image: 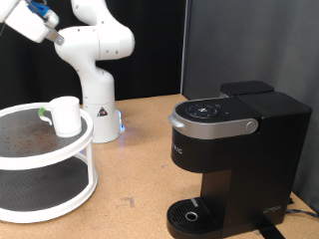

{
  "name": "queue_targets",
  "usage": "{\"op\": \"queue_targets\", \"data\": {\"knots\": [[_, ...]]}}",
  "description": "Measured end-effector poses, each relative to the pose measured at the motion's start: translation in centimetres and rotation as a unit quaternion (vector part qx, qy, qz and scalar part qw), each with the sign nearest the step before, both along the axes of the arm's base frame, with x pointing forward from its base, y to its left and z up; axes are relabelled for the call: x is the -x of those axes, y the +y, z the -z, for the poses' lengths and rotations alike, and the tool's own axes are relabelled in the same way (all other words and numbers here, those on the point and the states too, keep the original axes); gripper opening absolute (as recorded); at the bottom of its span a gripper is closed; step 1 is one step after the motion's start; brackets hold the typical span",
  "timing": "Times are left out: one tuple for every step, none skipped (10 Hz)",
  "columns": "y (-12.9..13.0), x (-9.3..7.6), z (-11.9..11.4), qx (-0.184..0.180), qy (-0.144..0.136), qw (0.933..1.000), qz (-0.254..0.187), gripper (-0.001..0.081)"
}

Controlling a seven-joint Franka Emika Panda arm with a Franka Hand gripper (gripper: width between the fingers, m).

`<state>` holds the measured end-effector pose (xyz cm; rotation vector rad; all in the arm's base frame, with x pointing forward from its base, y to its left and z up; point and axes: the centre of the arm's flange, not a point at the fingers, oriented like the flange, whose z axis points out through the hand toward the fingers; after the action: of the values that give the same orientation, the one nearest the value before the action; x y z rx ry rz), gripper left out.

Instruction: Make a cup of coffee with the keurig machine

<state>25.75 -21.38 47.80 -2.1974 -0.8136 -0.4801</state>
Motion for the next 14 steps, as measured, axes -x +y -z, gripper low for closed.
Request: {"op": "queue_targets", "data": {"knots": [[-1.3, 0.9, -0.2, -0.006, -0.007, 0.9998, 0.017, 0.0003], [-2.6, 1.8, -0.4, -0.005, -0.010, 0.9994, 0.033, 0.0003], [-3.7, 2.4, -0.3, 0.004, -0.008, 0.9990, 0.044, 0.0003], [-4.6, 2.8, -0.1, 0.014, -0.006, 0.9985, 0.053, 0.0003], [-5.2, 3.0, 0.1, 0.017, -0.006, 0.9981, 0.059, 0.0003], [-5.6, 3.2, 0.4, 0.014, -0.011, 0.9981, 0.059, 0.0003], [-6.0, 3.2, 0.7, 0.012, -0.014, 0.9982, 0.057, 0.0003], [-6.4, 3.1, 1.2, 0.017, -0.015, 0.9981, 0.058, 0.0003], [-6.7, 2.8, 1.9, 0.031, -0.014, 0.9980, 0.054, 0.0003], [-6.9, 2.4, 2.8, 0.046, -0.013, 0.9977, 0.049, 0.0003], [-7.2, 2.1, 3.9, 0.054, -0.012, 0.9972, 0.050, 0.0003], [-7.5, 1.7, 5.0, 0.064, -0.017, 0.9964, 0.054, 0.0003], [-7.6, 1.4, 6.0, 0.070, -0.023, 0.9956, 0.058, 0.0003], [-7.7, 1.2, 7.0, 0.067, -0.025, 0.9955, 0.061, 0.0003]]}}
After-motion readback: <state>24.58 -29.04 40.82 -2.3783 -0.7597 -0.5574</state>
